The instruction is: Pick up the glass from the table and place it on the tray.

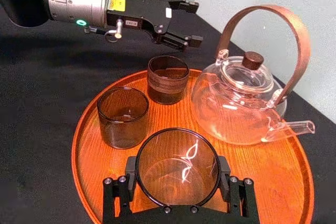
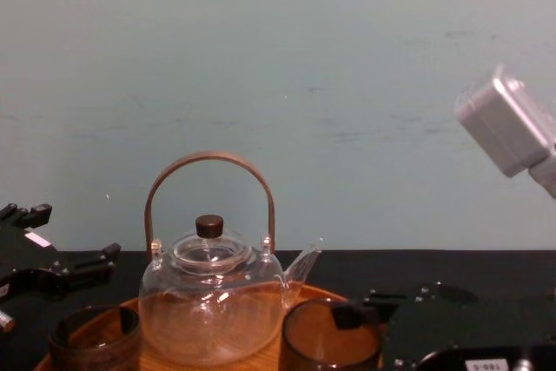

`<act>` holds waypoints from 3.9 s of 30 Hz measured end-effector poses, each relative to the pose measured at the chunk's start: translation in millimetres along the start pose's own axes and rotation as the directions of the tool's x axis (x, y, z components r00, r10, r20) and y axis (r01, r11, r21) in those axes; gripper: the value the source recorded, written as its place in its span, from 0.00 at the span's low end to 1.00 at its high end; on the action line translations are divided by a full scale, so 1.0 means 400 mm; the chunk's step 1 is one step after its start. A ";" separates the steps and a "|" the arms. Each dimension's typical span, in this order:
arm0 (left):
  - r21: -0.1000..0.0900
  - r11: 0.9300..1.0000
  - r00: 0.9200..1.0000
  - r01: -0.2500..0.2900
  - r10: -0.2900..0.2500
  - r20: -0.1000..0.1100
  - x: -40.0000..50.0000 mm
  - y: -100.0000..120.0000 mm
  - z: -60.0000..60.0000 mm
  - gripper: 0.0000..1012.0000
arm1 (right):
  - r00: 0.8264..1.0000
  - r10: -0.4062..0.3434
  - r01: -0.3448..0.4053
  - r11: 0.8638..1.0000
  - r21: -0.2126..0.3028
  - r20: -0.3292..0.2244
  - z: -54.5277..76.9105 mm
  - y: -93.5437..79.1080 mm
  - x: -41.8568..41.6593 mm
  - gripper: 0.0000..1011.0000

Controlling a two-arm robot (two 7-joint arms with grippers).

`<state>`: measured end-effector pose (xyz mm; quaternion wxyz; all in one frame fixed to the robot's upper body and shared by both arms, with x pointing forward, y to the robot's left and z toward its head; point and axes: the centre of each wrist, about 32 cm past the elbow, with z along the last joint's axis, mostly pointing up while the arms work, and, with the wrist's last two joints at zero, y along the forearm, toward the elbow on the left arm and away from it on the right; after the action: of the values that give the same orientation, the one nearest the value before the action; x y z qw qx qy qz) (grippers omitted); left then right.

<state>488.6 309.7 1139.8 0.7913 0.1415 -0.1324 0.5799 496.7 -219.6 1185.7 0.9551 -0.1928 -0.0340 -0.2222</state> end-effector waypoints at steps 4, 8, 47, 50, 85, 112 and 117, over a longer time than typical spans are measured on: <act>0.000 1.000 1.000 0.000 0.000 0.000 0.000 0.000 0.000 0.99 | 1.000 0.006 -0.006 1.000 0.000 -0.004 -0.006 0.010 -0.001 0.90; 0.000 1.000 1.000 0.000 0.000 0.000 0.000 0.000 0.000 0.99 | 1.000 0.010 -0.010 1.000 0.004 -0.005 -0.015 0.021 -0.001 0.90; 0.000 1.000 1.000 0.000 0.000 0.000 0.000 0.000 0.000 0.99 | 1.000 0.024 -0.024 0.999 -0.025 -0.018 -0.068 0.063 -0.021 0.90; 0.000 1.000 1.000 0.000 0.000 0.000 0.000 0.000 0.000 0.99 | 1.000 0.024 -0.024 0.999 -0.025 -0.019 -0.068 0.063 -0.021 0.90; 0.000 1.000 1.000 0.000 0.000 0.000 0.000 0.000 0.000 0.99 | 0.998 0.050 -0.049 0.999 0.014 -0.035 -0.077 0.011 -0.010 0.99; 0.000 1.000 1.000 0.000 0.000 0.000 0.000 0.000 0.000 0.99 | 0.981 -0.172 0.177 0.983 0.044 -0.092 -0.123 -0.224 -0.006 0.99; 0.000 1.000 1.000 0.000 0.000 0.000 0.000 0.000 0.000 0.99 | 0.955 -0.264 0.269 0.963 0.017 -0.138 -0.134 -0.245 0.001 0.99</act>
<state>488.6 309.7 1139.8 0.7913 0.1415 -0.1324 0.5799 453.2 -321.4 1170.8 0.9199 -0.1539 0.0007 -0.3608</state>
